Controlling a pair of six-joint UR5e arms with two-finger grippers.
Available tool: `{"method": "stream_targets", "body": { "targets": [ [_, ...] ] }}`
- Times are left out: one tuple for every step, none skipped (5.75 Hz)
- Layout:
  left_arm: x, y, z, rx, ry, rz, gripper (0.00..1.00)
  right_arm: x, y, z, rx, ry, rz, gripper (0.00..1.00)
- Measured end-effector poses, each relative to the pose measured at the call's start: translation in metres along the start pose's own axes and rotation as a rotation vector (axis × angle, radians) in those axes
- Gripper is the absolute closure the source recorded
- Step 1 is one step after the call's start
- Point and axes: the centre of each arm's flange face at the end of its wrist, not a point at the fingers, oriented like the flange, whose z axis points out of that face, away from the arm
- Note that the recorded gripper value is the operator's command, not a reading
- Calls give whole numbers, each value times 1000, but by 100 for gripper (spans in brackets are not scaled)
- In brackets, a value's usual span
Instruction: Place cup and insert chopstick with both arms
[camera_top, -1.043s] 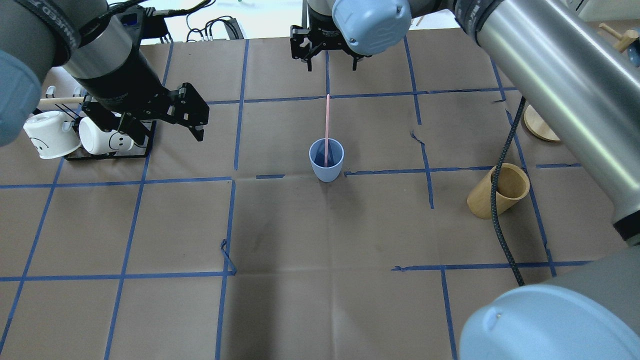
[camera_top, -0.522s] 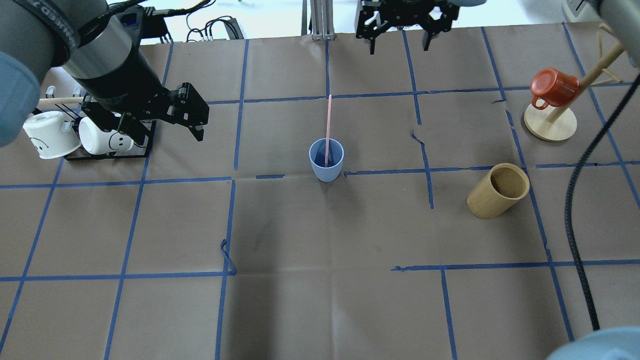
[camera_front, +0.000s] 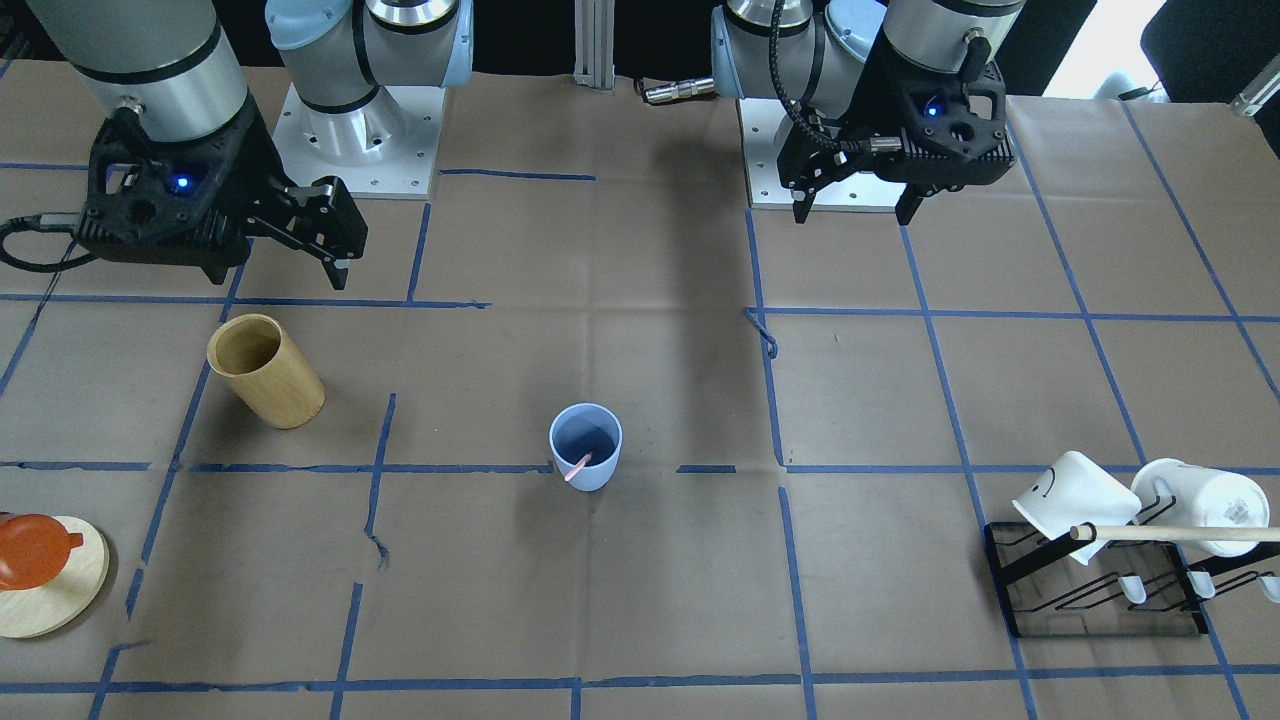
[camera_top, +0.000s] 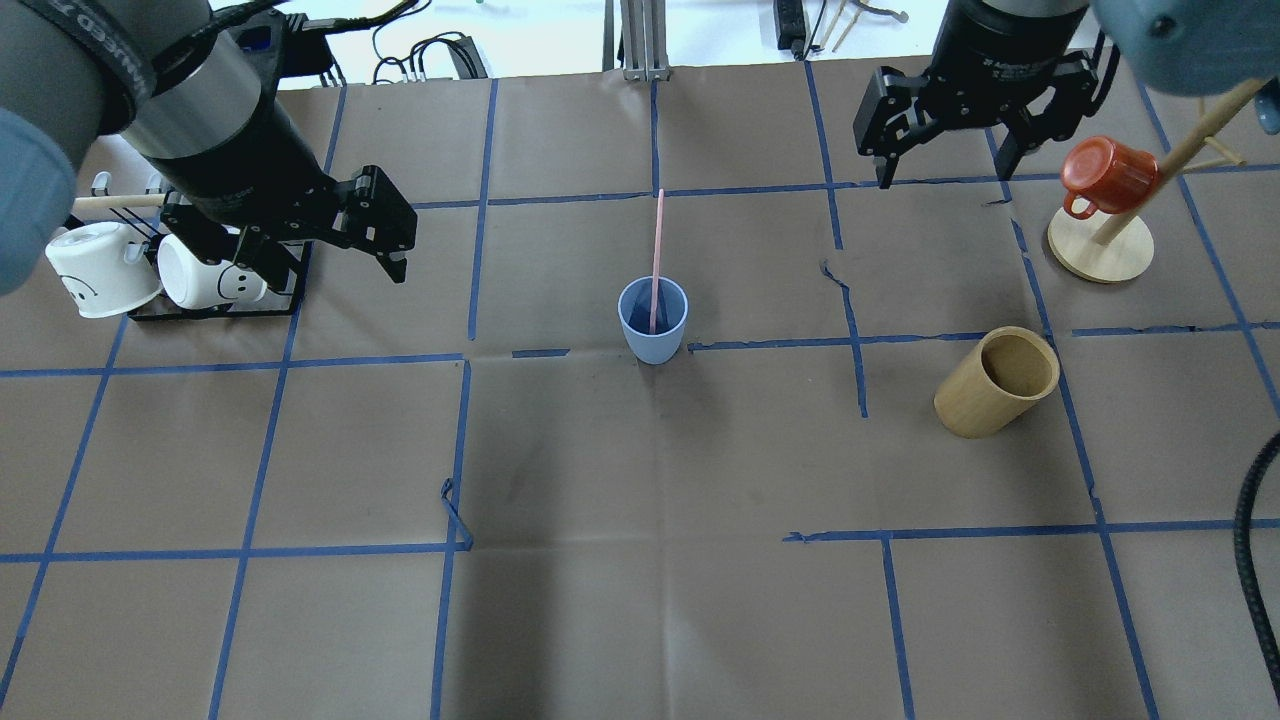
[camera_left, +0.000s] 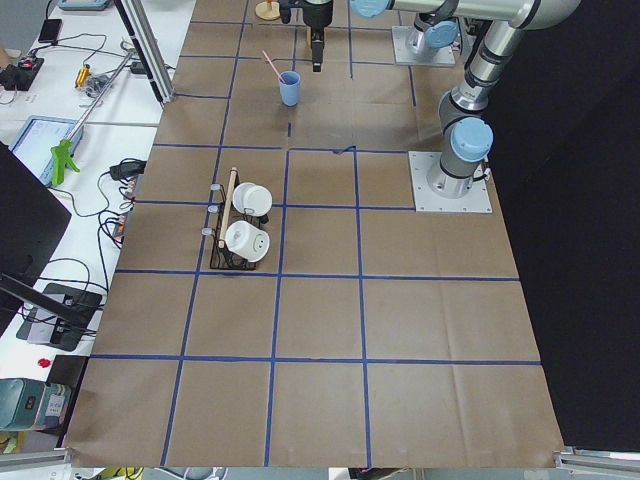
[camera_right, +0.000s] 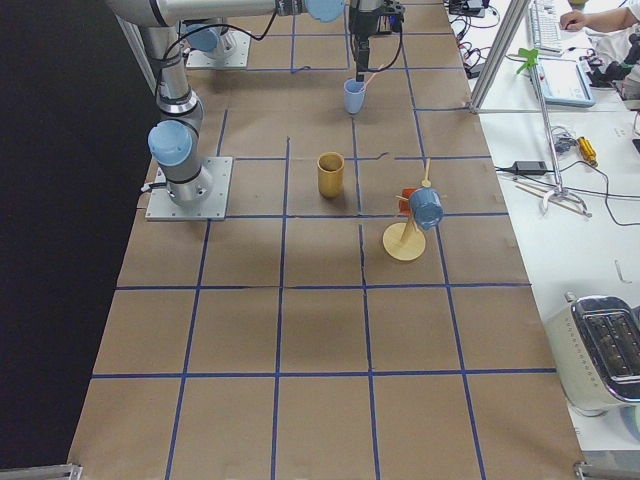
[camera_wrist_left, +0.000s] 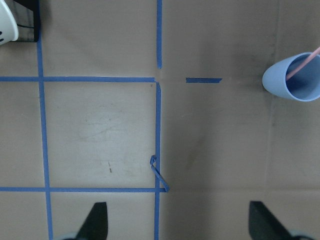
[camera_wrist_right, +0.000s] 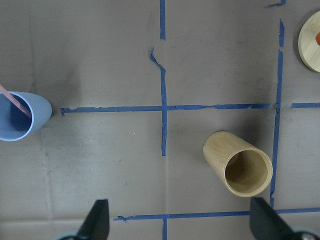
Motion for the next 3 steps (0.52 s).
{"method": "stream_targets", "body": {
  "targets": [
    [0, 0, 0, 0, 0, 0, 1, 1, 5, -1, 3, -1, 4, 0],
    [0, 1, 0, 0, 0, 0, 1, 2, 6, -1, 5, -2, 7, 0],
    [0, 1, 0, 1, -1, 0, 1, 3, 6, -1, 5, -2, 10, 0]
  ]
}}
